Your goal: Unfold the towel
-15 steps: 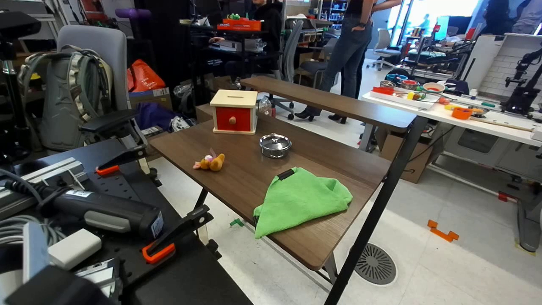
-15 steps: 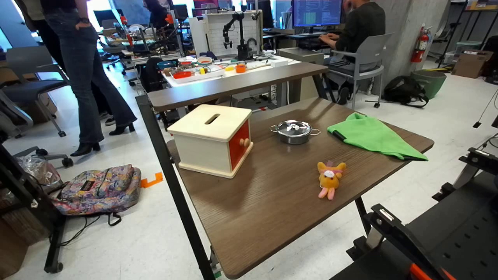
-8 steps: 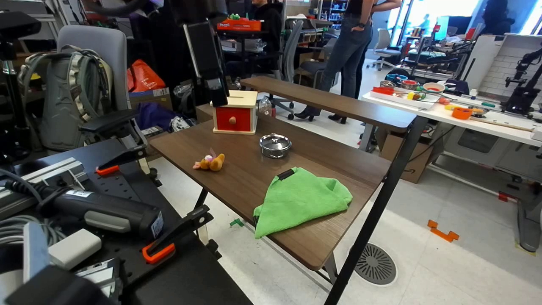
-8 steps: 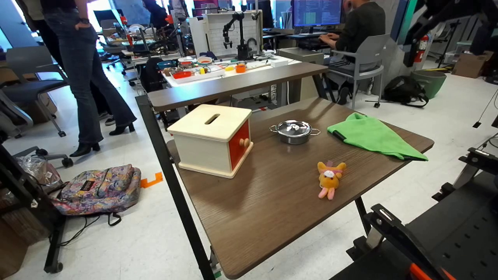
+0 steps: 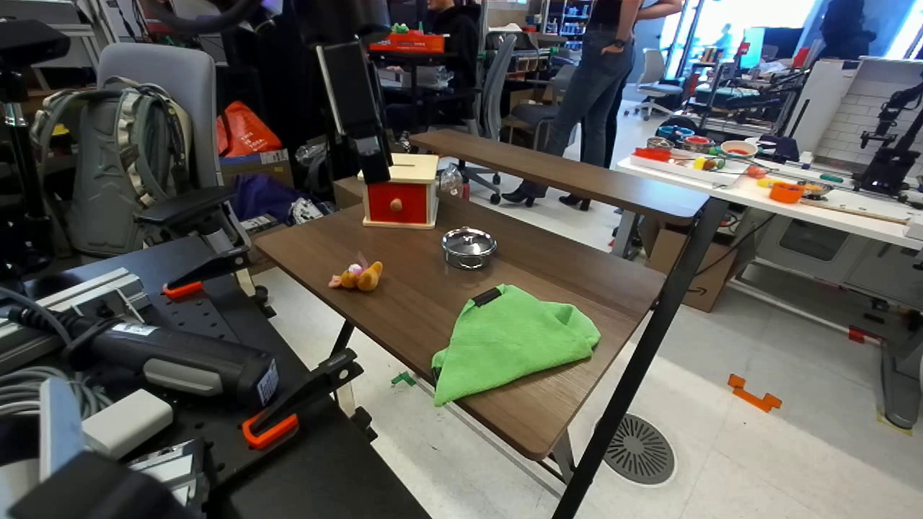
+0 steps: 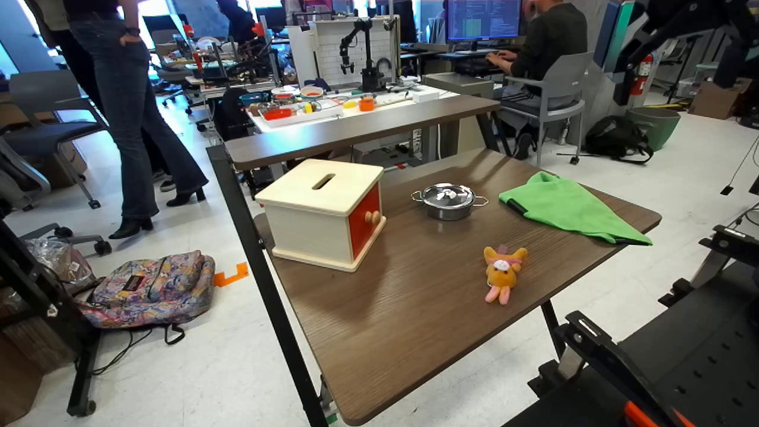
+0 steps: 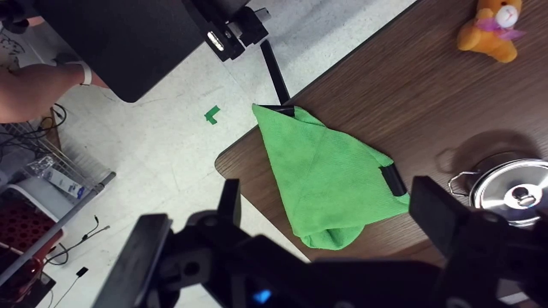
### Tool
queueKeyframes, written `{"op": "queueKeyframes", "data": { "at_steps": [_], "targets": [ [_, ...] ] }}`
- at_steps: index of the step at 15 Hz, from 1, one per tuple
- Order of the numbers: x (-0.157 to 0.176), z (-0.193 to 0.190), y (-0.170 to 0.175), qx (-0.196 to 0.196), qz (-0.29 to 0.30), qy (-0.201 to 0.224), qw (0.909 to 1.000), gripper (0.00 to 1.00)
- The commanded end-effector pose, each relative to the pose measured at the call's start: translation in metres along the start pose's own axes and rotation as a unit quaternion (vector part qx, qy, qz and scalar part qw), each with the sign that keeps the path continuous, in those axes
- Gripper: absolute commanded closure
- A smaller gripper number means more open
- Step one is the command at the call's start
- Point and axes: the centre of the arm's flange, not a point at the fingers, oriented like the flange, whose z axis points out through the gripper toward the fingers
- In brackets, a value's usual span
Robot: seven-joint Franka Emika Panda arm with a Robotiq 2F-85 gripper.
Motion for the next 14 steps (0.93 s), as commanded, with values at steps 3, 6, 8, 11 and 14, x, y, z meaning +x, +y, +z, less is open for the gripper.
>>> {"op": "queueKeyframes", "data": {
  "at_steps": [3,6,8,11,14],
  "targets": [
    [0.017,0.025,-0.008,0.000,0.006,0.016,0.9999,0.00],
    [0.032,0.046,-0.018,0.005,0.014,0.023,0.9996,0.00],
    [0.041,0.063,-0.029,0.016,0.021,0.024,0.9994,0.00],
    [0.050,0.089,-0.051,0.038,0.032,0.027,0.9984,0.00],
    [0.058,0.118,-0.068,0.057,0.040,0.027,0.9972,0.00]
  ]
}}
